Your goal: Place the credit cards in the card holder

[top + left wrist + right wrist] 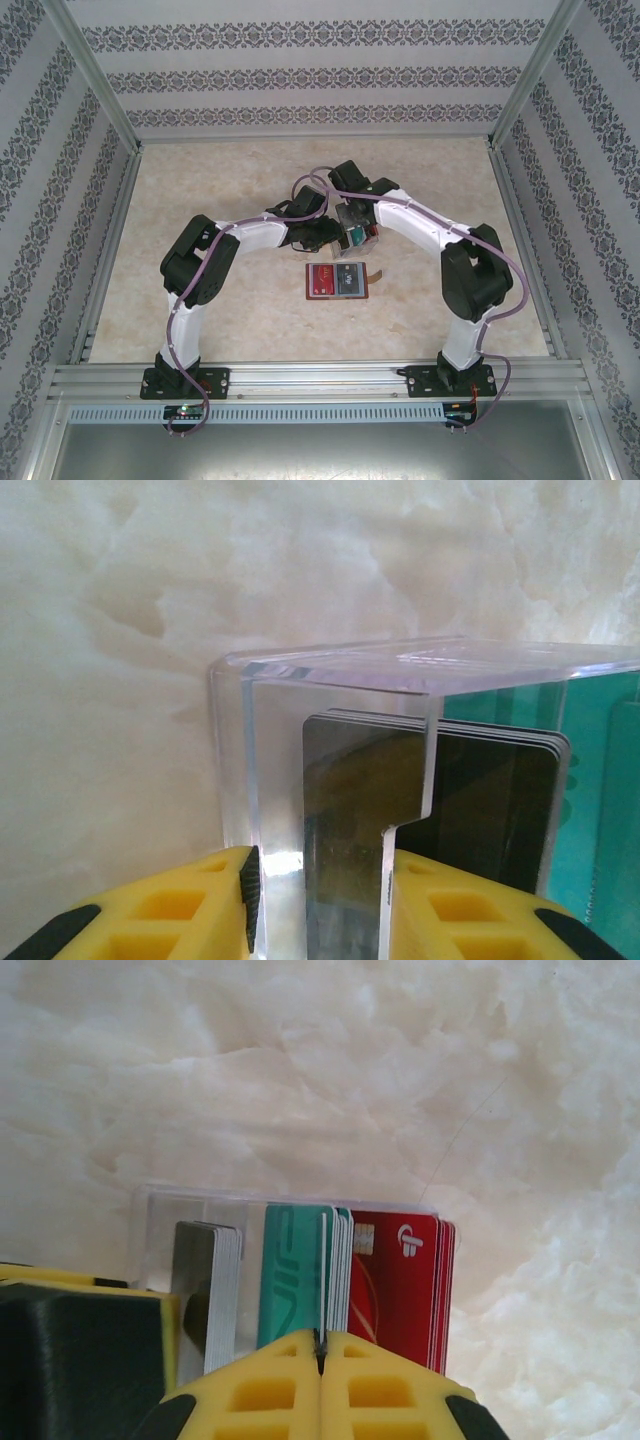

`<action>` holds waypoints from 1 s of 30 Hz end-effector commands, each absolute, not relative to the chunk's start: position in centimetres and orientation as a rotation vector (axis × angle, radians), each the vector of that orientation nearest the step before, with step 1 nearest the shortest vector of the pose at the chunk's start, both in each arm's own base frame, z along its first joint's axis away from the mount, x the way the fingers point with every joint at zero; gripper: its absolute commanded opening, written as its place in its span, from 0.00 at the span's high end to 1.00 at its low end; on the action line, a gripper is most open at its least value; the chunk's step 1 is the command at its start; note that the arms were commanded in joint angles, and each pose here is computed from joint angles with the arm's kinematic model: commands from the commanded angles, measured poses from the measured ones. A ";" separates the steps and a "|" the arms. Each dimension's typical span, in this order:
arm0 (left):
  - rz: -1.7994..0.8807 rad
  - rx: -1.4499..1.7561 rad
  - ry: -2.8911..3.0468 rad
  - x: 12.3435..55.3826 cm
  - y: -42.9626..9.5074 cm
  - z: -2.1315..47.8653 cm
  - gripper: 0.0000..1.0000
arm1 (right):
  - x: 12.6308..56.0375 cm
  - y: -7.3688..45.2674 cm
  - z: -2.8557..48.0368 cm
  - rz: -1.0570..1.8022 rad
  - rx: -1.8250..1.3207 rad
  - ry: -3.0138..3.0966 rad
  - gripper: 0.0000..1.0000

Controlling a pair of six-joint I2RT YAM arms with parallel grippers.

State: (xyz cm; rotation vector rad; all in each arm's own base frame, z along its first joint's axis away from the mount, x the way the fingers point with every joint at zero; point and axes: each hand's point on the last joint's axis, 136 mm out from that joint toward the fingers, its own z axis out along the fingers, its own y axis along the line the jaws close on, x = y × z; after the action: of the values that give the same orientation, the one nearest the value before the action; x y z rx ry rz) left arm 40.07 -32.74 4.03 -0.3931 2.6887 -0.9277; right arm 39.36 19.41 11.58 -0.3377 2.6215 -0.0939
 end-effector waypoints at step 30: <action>-1.732 -0.050 2.179 40.5 -36.6 23.6 0.34 | 36.0 17.5 24.8 1.388 0.315 2.089 1.00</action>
State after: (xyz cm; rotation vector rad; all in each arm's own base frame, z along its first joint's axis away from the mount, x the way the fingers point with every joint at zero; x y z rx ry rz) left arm 40.54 -35.54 21.94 -0.1187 2.2350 -1.6344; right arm 36.16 16.99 22.07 0.3672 2.1788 1.2882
